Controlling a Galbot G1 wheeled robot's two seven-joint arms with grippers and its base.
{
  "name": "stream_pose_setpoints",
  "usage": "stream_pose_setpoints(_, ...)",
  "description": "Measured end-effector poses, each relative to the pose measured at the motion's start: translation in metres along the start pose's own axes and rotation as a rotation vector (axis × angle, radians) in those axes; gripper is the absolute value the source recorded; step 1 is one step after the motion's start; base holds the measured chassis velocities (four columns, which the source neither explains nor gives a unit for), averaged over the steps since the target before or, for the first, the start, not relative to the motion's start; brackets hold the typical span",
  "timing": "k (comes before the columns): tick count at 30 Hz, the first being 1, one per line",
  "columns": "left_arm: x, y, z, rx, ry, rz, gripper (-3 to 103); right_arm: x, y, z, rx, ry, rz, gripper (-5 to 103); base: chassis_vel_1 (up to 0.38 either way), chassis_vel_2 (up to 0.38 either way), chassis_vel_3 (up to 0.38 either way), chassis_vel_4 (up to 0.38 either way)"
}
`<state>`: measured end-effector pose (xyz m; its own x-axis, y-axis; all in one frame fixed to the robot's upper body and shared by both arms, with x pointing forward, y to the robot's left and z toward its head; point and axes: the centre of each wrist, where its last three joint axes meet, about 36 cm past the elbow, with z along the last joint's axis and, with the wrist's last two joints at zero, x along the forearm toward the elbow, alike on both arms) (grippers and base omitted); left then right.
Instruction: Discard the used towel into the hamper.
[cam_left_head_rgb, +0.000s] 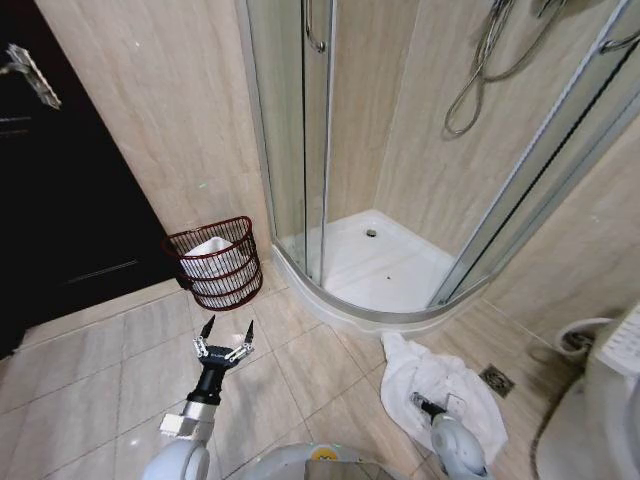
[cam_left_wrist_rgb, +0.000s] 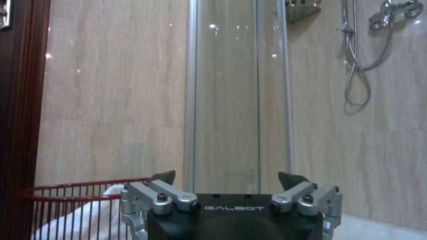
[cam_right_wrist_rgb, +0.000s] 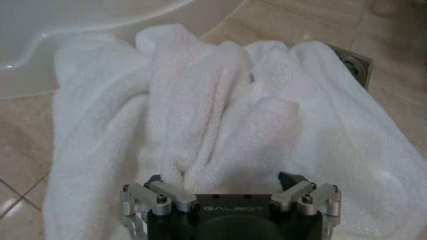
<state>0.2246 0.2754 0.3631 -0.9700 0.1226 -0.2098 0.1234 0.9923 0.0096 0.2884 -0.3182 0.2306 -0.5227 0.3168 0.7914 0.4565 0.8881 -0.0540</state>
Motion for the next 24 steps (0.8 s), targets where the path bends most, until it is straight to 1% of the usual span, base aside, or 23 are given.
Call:
stream_pose_setpoints(7, -0.006, -0.001, 0.001, 0.012, 0.002, 0.011, 100, -0.01, -0.008, 0.003, -0.002, -0.006, -0.028, 100, 0.0, 0.0, 0.0, 0.0)
stream_pose_setpoints(8, -0.007, -0.001, 0.001, 0.013, 0.003, 0.013, 100, -0.012, -0.008, 0.003, 0.0, -0.008, -0.027, 101, 0.0, 0.0, 0.0, 0.0)
stream_pose_setpoints(10, -0.007, -0.001, 0.002, 0.013, 0.003, 0.015, 100, -0.014, -0.008, 0.004, -0.002, -0.011, -0.025, 100, 0.0, 0.0, 0.0, 0.0)
stream_pose_setpoints(12, -0.008, -0.001, 0.002, 0.013, 0.003, 0.018, 100, -0.017, -0.008, 0.006, -0.004, -0.02, -0.018, 93, 0.0, 0.0, 0.0, 0.0)
stream_pose_setpoints(13, -0.008, -0.001, 0.002, 0.013, 0.003, 0.018, 100, -0.017, -0.008, 0.006, -0.004, -0.02, -0.018, 93, 0.0, 0.0, 0.0, 0.0)
stream_pose_setpoints(15, -0.009, -0.001, 0.003, 0.012, 0.002, 0.02, 100, -0.018, -0.011, 0.008, -0.002, -0.025, -0.028, 82, 0.0, 0.0, 0.0, 0.0)
stream_pose_setpoints(16, -0.01, -0.001, 0.003, 0.013, 0.001, 0.02, 100, -0.019, -0.012, 0.008, 0.001, -0.027, -0.032, 82, 0.0, 0.0, 0.0, 0.0)
stream_pose_setpoints(17, -0.01, -0.001, 0.003, 0.014, 0.0, 0.022, 100, -0.019, -0.014, 0.01, 0.003, -0.029, -0.036, 77, 0.0, 0.0, 0.0, 0.0)
stream_pose_setpoints(18, -0.01, -0.001, 0.003, 0.014, 0.0, 0.022, 100, -0.019, -0.014, 0.01, 0.003, -0.029, -0.036, 77, 0.0, 0.0, 0.0, 0.0)
stream_pose_setpoints(22, -0.014, -0.008, 0.003, 0.022, 0.004, 0.032, 100, -0.022, -0.018, 0.011, 0.005, -0.032, -0.035, 54, 0.0, 0.0, 0.0, 0.0)
stream_pose_setpoints(24, -0.015, -0.01, 0.003, 0.024, 0.004, 0.035, 100, -0.022, -0.018, 0.012, 0.004, -0.032, -0.035, 54, 0.0, 0.0, 0.0, 0.0)
